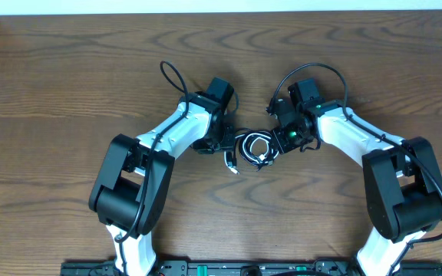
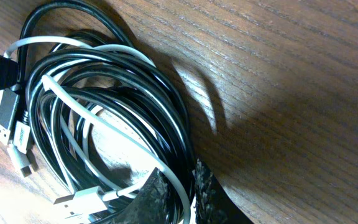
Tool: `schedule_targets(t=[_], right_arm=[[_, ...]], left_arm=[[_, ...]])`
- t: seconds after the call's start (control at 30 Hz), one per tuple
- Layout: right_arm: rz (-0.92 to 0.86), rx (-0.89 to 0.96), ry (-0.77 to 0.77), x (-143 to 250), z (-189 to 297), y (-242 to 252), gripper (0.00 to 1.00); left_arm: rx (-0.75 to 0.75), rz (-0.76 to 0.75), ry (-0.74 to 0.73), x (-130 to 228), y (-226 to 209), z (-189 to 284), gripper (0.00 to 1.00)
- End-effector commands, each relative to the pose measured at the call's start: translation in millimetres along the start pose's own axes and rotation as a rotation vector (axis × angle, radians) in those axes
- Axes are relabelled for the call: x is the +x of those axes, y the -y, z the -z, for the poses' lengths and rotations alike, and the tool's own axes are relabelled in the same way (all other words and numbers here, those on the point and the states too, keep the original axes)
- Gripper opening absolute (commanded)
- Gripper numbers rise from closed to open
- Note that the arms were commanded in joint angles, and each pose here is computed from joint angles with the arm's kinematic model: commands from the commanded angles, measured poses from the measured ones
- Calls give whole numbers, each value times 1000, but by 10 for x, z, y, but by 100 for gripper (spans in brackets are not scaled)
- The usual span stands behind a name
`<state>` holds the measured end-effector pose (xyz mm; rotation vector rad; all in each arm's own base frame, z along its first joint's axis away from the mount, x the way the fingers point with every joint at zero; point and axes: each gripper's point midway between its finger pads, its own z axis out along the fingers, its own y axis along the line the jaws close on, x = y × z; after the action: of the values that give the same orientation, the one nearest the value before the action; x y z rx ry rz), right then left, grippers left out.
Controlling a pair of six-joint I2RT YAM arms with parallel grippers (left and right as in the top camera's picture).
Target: Untangle cables
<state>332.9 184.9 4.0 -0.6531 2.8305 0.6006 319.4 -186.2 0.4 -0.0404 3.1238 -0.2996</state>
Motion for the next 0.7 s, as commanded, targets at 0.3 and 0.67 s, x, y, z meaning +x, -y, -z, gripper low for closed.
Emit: schedule_targets(t=[0.3,0.67], right_arm=[[10,22,-21,59,-49,42,11],[29,-58,35,-91,28,-114,6]], left_arm=[[-21,21,-42,82,-75,-100,46],[35,45,-58,60,-52,-74,47]])
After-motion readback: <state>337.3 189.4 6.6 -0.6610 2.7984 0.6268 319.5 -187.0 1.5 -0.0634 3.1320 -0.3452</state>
